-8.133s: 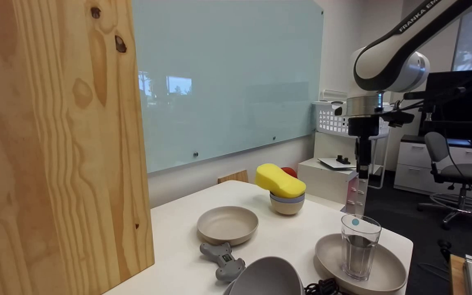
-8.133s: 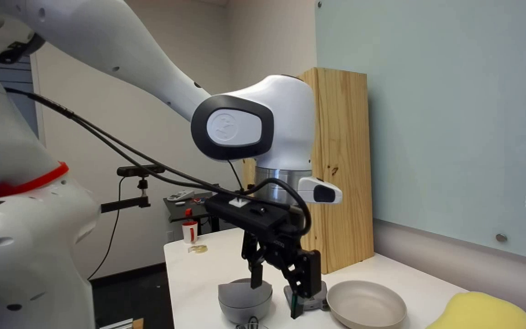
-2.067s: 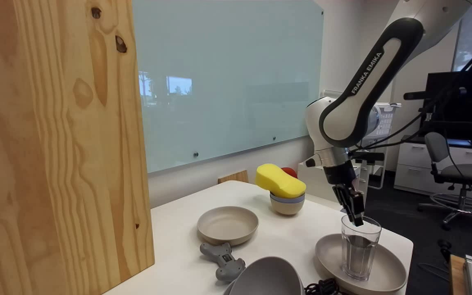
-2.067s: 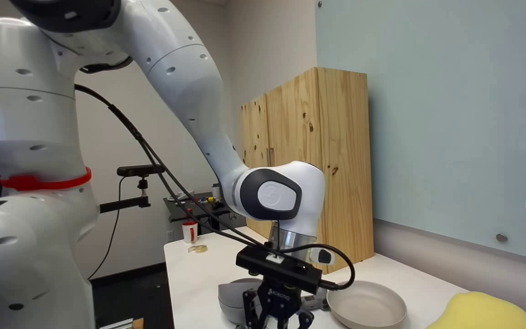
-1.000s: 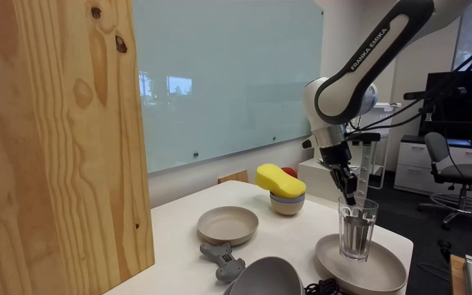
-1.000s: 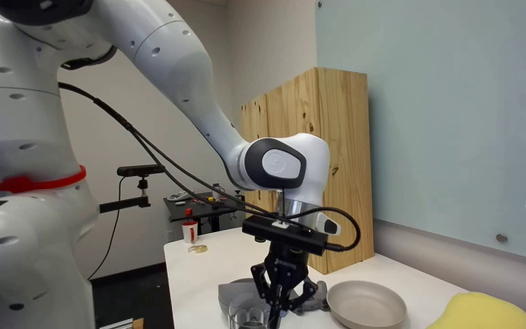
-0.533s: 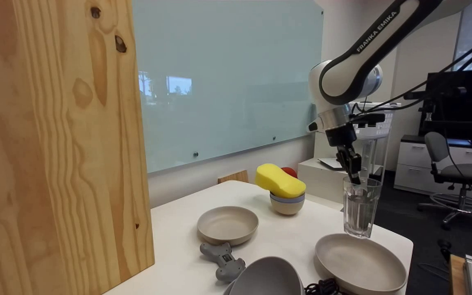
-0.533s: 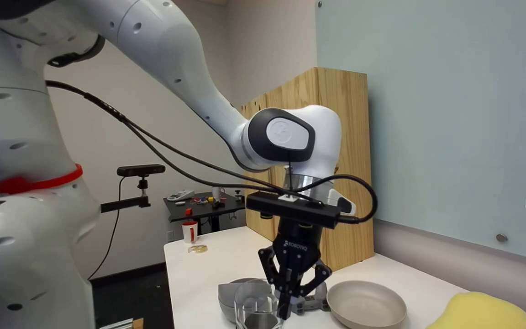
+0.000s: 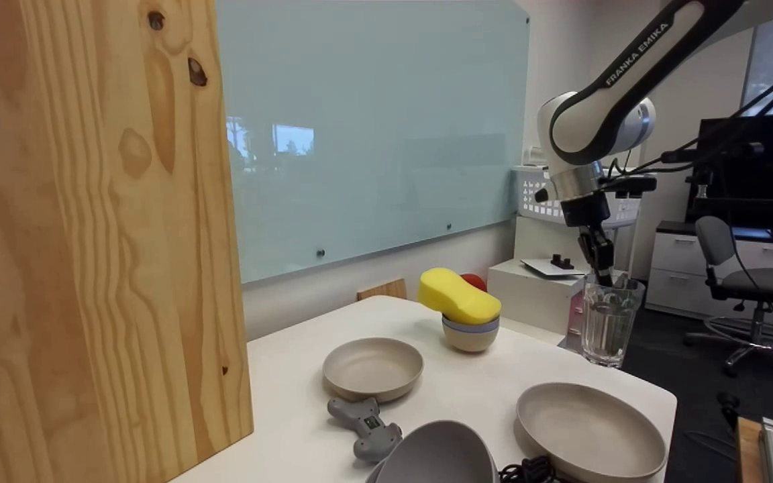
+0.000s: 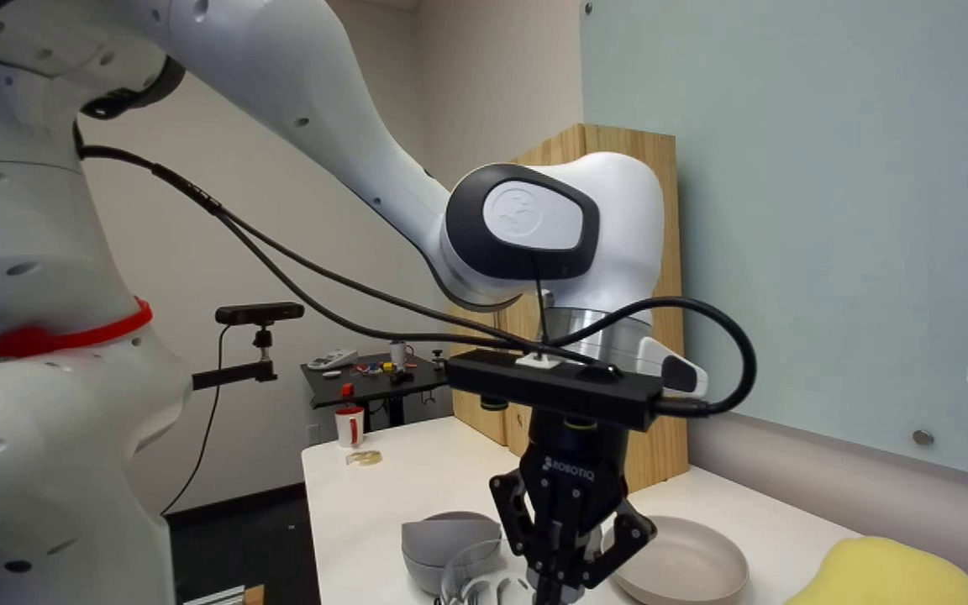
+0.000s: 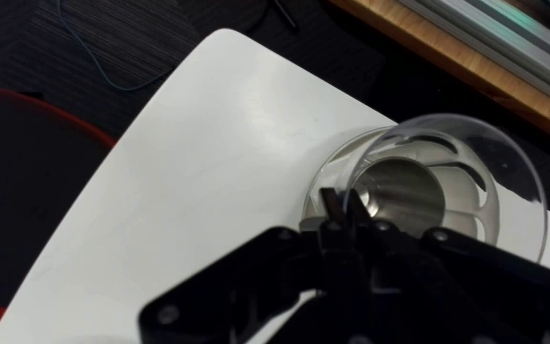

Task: Remove the glass cup from the grey plate.

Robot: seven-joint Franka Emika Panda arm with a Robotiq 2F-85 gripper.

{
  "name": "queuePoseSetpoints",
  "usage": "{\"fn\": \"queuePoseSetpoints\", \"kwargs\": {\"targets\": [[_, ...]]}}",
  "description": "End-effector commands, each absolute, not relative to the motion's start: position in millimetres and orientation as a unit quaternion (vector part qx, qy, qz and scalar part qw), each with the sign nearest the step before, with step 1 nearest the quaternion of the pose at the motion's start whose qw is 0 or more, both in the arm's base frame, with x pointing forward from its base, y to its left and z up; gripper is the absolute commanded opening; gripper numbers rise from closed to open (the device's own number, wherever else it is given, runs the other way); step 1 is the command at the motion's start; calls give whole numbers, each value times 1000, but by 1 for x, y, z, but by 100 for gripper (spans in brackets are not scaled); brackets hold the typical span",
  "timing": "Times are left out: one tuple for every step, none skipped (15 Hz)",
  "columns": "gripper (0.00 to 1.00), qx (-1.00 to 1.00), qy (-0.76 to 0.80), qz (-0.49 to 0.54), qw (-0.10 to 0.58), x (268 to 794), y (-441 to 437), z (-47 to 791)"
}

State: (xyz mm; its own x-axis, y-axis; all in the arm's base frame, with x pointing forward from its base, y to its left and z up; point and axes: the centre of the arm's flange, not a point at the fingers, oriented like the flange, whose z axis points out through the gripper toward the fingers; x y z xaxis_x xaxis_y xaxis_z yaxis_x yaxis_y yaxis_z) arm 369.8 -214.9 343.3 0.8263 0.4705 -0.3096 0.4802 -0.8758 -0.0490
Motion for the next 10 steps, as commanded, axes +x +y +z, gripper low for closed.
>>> {"fn": "queuePoseSetpoints", "kwargs": {"targets": [[1, 957, 254, -138, 35, 375, -234, 348], [1, 957, 255, -130, 42, 379, -239, 349], [1, 958, 254, -122, 44, 382, -242, 349], [1, 960, 252, -113, 44, 387, -248, 350], [1, 961, 251, -107, 47, 390, -252, 352], [1, 961, 251, -101, 49, 394, -257, 353], [1, 962, 252, -97, 49, 398, -263, 352], [1, 962, 251, -94, 47, 402, -270, 351], [1, 963, 249, -92, 46, 406, -277, 350], [1, 964, 245, -94, 39, 409, -283, 349]]}}
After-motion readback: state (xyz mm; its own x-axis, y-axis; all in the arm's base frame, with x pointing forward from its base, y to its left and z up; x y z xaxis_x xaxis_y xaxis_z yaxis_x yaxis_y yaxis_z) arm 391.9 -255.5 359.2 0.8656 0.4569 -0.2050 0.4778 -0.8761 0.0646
